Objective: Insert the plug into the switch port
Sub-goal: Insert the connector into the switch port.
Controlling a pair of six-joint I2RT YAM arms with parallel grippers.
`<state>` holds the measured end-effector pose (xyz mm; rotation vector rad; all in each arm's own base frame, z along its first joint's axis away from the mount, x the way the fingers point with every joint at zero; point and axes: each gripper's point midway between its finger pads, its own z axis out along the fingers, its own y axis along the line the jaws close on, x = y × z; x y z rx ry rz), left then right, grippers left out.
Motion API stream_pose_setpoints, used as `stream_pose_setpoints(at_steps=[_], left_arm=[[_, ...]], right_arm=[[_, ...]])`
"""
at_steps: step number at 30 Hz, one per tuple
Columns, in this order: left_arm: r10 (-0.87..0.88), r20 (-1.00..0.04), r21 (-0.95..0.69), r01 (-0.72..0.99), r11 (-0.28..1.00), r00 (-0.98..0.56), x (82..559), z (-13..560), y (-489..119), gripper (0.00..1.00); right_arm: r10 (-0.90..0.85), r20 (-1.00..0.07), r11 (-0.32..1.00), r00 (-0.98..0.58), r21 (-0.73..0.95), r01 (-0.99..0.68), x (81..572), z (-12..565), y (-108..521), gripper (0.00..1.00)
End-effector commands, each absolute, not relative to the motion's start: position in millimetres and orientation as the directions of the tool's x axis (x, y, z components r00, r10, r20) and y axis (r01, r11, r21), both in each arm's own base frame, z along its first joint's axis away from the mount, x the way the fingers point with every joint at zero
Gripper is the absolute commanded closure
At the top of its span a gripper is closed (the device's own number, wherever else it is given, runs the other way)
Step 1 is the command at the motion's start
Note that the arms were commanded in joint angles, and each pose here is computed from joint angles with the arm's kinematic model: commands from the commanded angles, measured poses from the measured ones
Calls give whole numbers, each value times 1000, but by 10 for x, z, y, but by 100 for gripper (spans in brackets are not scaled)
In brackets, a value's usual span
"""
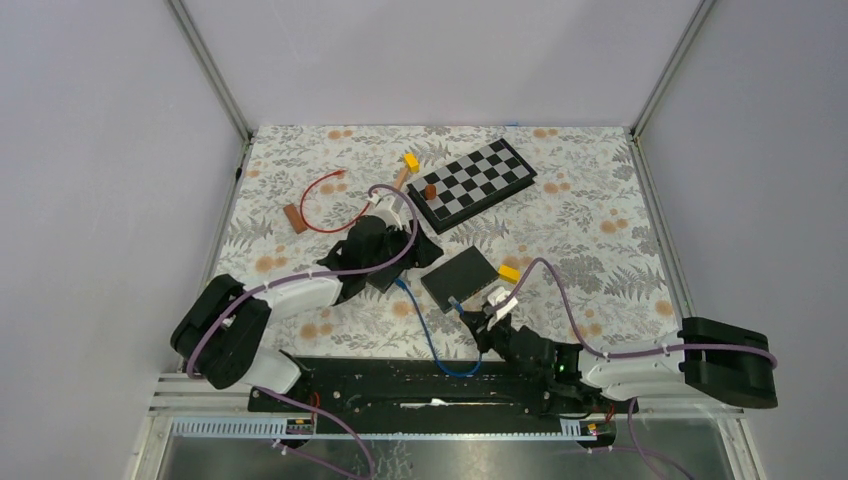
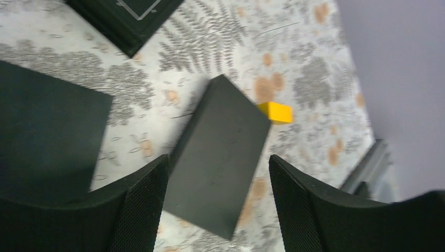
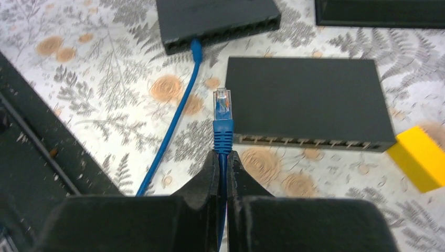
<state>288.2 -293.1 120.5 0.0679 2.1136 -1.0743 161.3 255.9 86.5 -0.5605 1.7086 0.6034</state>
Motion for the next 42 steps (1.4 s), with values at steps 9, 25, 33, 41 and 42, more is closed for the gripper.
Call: stream_pose_setpoints(at_steps=[9, 25, 33, 41, 42], left_arm=[[-62, -711, -466, 403, 788, -701, 3082, 693, -2782, 30], [22, -641, -563, 489, 666, -767, 2976, 506, -3131, 39], [30, -618, -544, 455, 705, -786, 2917, 357, -3021, 42], [26, -624, -550, 464, 694, -781, 2890, 328, -3020, 43], [30, -624, -549, 465, 694, -781, 2885, 320, -3018, 43]], right_arm=[[-41, -958, 885, -284, 97, -456, 1419, 321, 2162, 100], [-110, -946, 857, -305, 65, -510, 1429, 235, 2298, 100], [-94, -922, 875, -377, 105, -473, 1569, 208, 2228, 100], [-113, -911, 870, -396, 101, -483, 1584, 176, 2343, 100], [-115, -911, 869, -396, 100, -484, 1586, 171, 2362, 100]])
